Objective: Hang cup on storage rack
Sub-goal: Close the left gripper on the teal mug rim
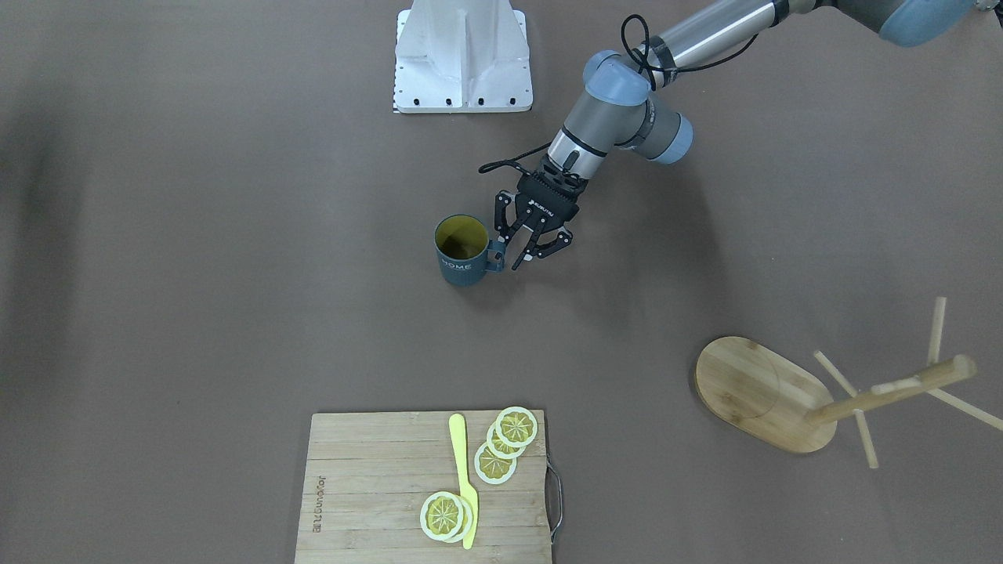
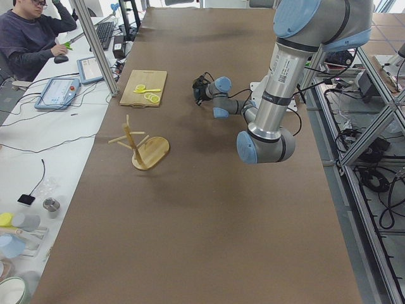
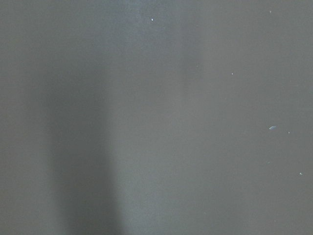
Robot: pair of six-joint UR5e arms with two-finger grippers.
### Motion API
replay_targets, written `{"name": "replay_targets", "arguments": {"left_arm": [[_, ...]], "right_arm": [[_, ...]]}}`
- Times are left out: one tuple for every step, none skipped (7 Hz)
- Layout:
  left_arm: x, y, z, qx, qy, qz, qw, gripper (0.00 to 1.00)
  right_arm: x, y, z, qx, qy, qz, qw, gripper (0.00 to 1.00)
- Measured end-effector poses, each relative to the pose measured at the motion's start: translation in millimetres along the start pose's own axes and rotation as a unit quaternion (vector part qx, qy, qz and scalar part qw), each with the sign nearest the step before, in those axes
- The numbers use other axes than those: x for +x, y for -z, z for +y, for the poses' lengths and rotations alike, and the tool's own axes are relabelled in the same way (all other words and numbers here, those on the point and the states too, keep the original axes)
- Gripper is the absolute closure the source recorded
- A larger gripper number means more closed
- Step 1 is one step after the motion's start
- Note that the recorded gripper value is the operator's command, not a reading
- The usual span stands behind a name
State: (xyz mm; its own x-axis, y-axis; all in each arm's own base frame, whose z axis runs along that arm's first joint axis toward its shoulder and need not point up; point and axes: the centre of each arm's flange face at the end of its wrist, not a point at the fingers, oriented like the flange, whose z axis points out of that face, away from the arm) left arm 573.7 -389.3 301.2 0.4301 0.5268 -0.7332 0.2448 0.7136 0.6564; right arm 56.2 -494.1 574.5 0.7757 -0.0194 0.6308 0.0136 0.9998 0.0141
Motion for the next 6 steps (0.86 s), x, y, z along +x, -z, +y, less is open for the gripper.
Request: {"name": "replay_targets", "arguments": {"left_arm": [[1.5, -0.2, -1.3, 0.001, 0.000, 0.001, 1.0000, 0.62], [2.2, -0.3, -1.9, 0.002, 0.000, 0.001, 1.0000, 0.62], [2.3, -0.5, -2.1, 0.002, 0.000, 0.001, 1.0000, 0.63], [2.0, -0.9, -2.3, 0.002, 0.000, 0.001, 1.0000, 0.63], [1.9, -1.2, -3.6, 0.003, 0.001, 0.000, 1.0000, 0.63], [2.2, -1.5, -5.3, 0.004, 0.003, -0.001, 1.0000, 0.63]], "right_arm": [[-0.2, 0.1, -0.2, 0.000, 0.000, 0.000, 1.0000, 0.00], [-0.3, 0.1, -0.2, 0.000, 0.000, 0.000, 1.0000, 0.00], [-0.4, 0.2, -0.3, 0.000, 0.000, 0.000, 1.0000, 0.00], [-0.3, 0.2, -0.3, 0.000, 0.000, 0.000, 1.0000, 0.00], [-0.2, 0.3, -0.3, 0.000, 0.000, 0.000, 1.0000, 0.00], [-0.2, 0.3, -0.3, 0.000, 0.000, 0.000, 1.0000, 0.00]]}}
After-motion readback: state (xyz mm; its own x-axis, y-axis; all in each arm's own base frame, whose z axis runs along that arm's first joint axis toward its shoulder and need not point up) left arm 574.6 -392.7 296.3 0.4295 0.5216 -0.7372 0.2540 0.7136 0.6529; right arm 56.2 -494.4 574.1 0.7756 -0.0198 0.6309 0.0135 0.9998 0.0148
